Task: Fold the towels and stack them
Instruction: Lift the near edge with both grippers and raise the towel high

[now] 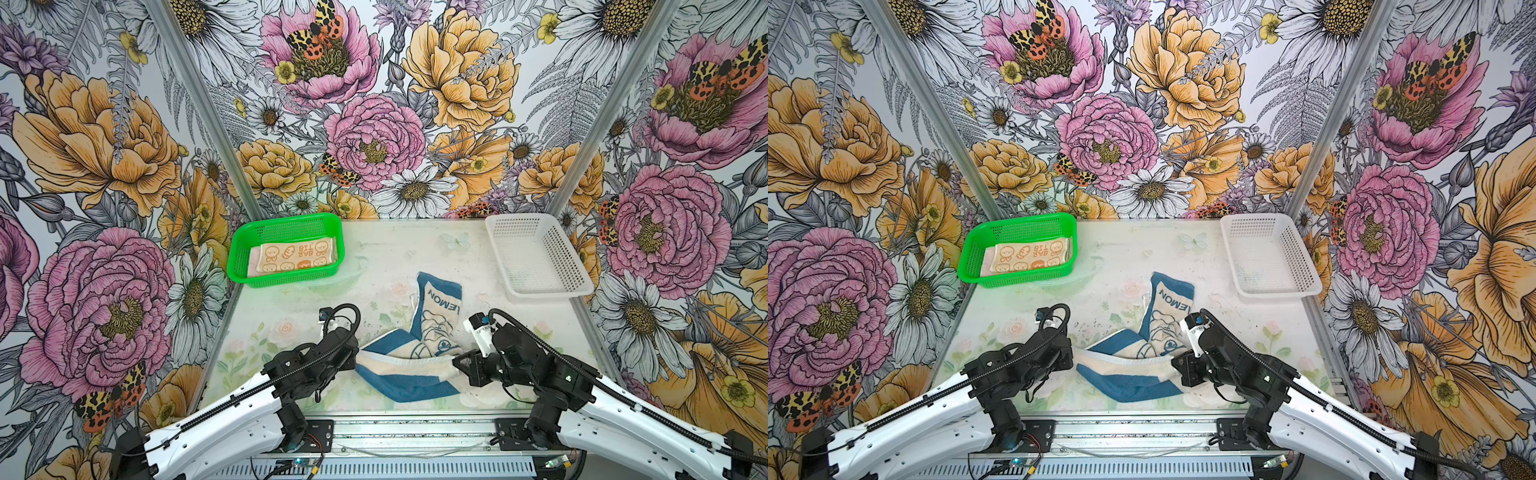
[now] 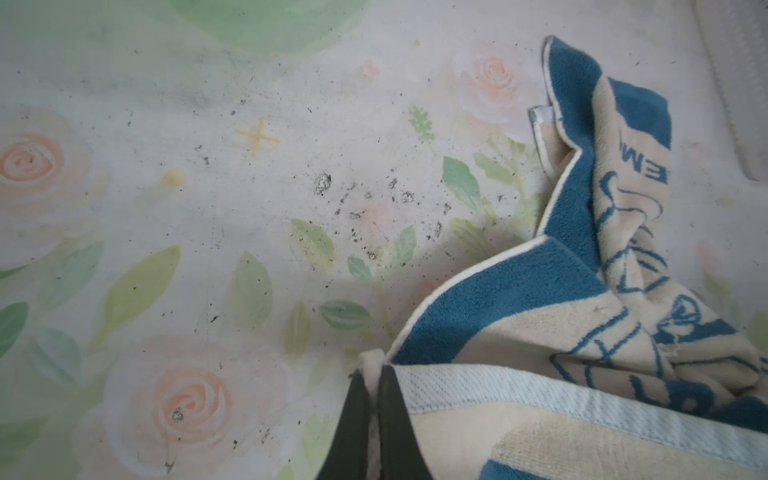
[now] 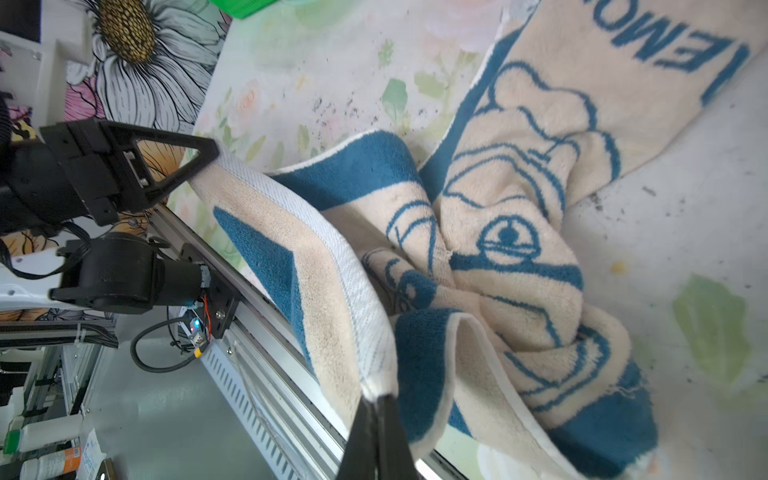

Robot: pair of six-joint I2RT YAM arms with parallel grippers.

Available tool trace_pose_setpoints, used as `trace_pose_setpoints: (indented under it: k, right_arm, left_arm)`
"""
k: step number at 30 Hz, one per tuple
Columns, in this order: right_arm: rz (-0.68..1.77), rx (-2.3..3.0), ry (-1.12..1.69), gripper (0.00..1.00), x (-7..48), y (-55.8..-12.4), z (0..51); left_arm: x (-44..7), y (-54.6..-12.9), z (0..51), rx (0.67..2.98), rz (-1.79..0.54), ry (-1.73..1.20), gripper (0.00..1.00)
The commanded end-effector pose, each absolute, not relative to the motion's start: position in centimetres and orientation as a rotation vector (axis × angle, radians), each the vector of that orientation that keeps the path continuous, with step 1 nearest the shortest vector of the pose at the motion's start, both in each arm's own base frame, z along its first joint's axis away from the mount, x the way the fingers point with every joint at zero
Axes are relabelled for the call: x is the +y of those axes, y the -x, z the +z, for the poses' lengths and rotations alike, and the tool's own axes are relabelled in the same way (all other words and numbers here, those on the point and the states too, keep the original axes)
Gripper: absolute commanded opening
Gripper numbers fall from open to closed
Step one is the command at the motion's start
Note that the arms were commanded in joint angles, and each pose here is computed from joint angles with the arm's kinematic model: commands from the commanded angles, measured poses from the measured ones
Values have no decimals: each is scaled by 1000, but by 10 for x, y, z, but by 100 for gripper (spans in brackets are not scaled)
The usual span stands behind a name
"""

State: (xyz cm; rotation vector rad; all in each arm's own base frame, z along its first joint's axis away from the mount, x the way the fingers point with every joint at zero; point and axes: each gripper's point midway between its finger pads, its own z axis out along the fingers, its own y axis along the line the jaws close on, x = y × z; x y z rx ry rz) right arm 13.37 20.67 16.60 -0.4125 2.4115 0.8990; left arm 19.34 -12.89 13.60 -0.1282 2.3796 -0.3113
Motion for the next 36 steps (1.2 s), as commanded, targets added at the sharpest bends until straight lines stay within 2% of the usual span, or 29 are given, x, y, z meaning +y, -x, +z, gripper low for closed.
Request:
trace_pose_setpoints:
  k: [1,6,12,19,28,36]
  right_arm:
    - [804,2196,476,0,205,-157,221]
    - [690,1924,562,0,205,-180,324]
    - [527,1601,613,0,194,-193,460]
    - [488,1333,581,0,167,-174,575]
    - [477,1069,556,0,133,-136,672]
    - [429,968,536,0,127,-131,715]
  left_arm:
    - [-129,-208,188,2263,-319,71,0]
    - [-120,-225,267,2141,-287,1,0]
    - [-116,-240,400,1903,-321,-48,0]
    - [-128,-228,528,1652,-377,-165,0]
    - [-126,-189,643,1368,-476,-274,0]
    - [-118,-168,705,1184,-505,-305,0]
